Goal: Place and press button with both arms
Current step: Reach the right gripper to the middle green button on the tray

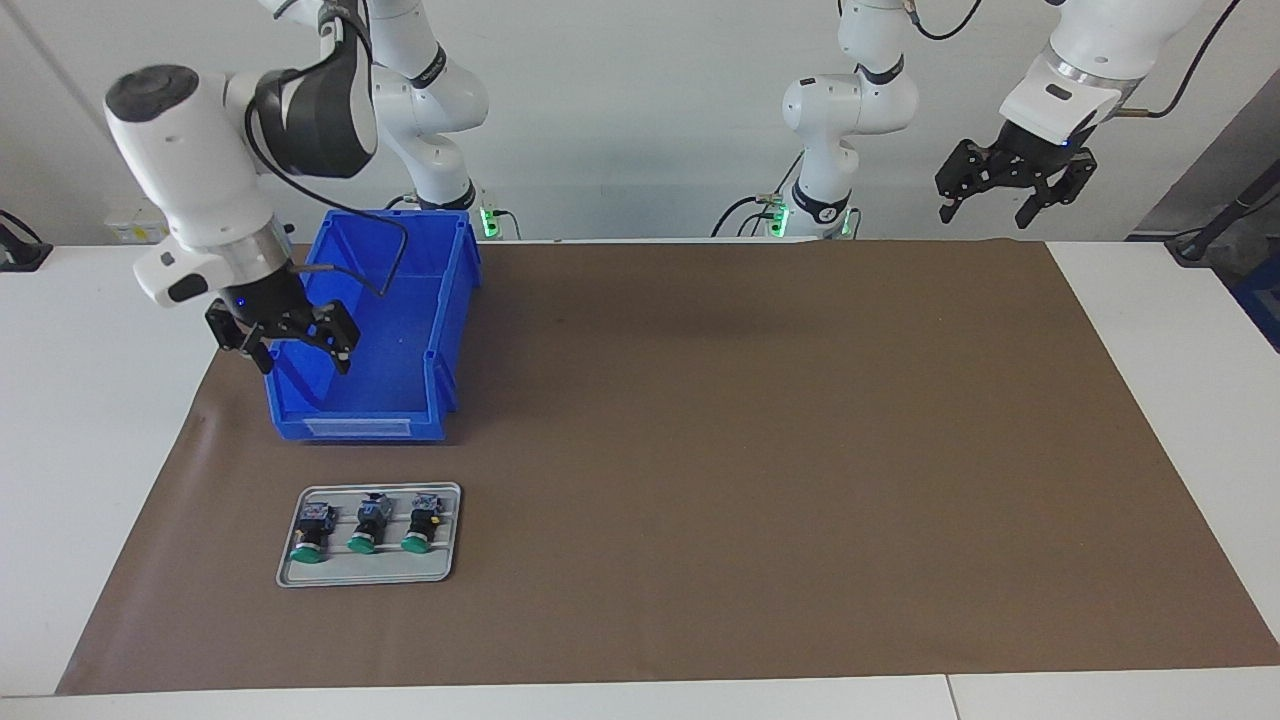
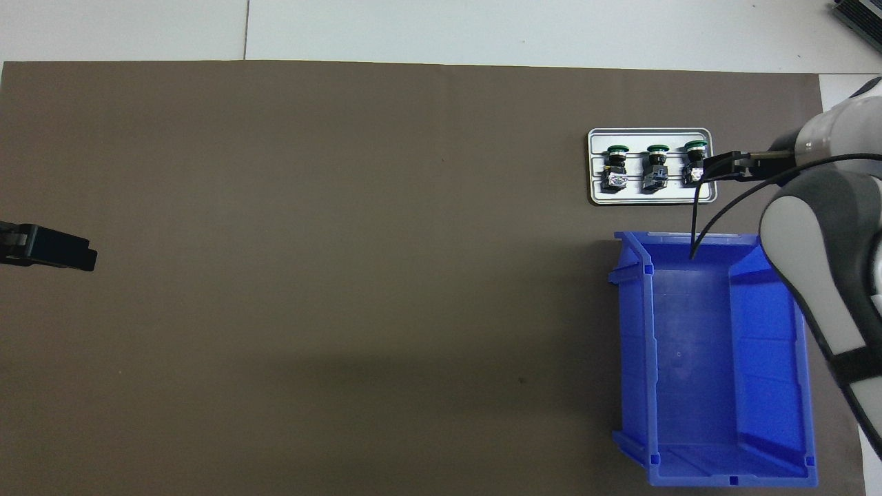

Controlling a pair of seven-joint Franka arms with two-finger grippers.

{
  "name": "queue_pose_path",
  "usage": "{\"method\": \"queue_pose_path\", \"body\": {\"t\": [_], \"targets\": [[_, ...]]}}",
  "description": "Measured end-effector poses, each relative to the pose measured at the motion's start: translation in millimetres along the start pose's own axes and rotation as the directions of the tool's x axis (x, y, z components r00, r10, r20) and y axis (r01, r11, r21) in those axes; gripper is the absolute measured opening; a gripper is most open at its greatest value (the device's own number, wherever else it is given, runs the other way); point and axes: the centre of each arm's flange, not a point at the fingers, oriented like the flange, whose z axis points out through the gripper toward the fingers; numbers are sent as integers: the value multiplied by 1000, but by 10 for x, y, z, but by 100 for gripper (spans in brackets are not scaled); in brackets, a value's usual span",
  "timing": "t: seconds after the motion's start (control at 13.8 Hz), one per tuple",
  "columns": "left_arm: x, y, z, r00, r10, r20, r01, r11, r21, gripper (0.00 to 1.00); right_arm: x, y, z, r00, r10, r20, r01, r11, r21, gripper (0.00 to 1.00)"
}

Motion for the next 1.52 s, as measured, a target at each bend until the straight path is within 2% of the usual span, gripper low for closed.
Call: {"method": "queue_pose_path", "body": {"t": [0.22,0.65,0.87,1.16,1.3,1.37,1.45,1.52], "targets": [[0,0,0,1000,0,0,0,1000,0,100,65,-27,487,1000,-7,1,7,1000,-9,99],[0,0,0,1000,0,0,0,1000,0,100,85,-58,1008,1000,-5,-29,4,1000,-9,98],[0,0,0,1000,0,0,0,1000,0,100,71,-183,1256,1000,-20,-22,20,1000,-2,97],[0,0,0,1000,0,0,0,1000,0,100,61,-230,1327,1000,-27,-15,27,1000,-2,94],[0,0,0,1000,0,0,0,1000,0,100,69,-207,1322,999,-25,-21,25,1000,-3,90],[0,0,0,1000,0,0,0,1000,0,100,70,-192,1326,999,-23,-22,23,1000,-4,84],[0,0,0,1000,0,0,0,1000,0,100,72,-184,1335,999,-23,-26,23,1000,-5,84],[0,0,0,1000,0,0,0,1000,0,100,73,-185,1355,999,-24,-28,24,1000,-5,79]]}}
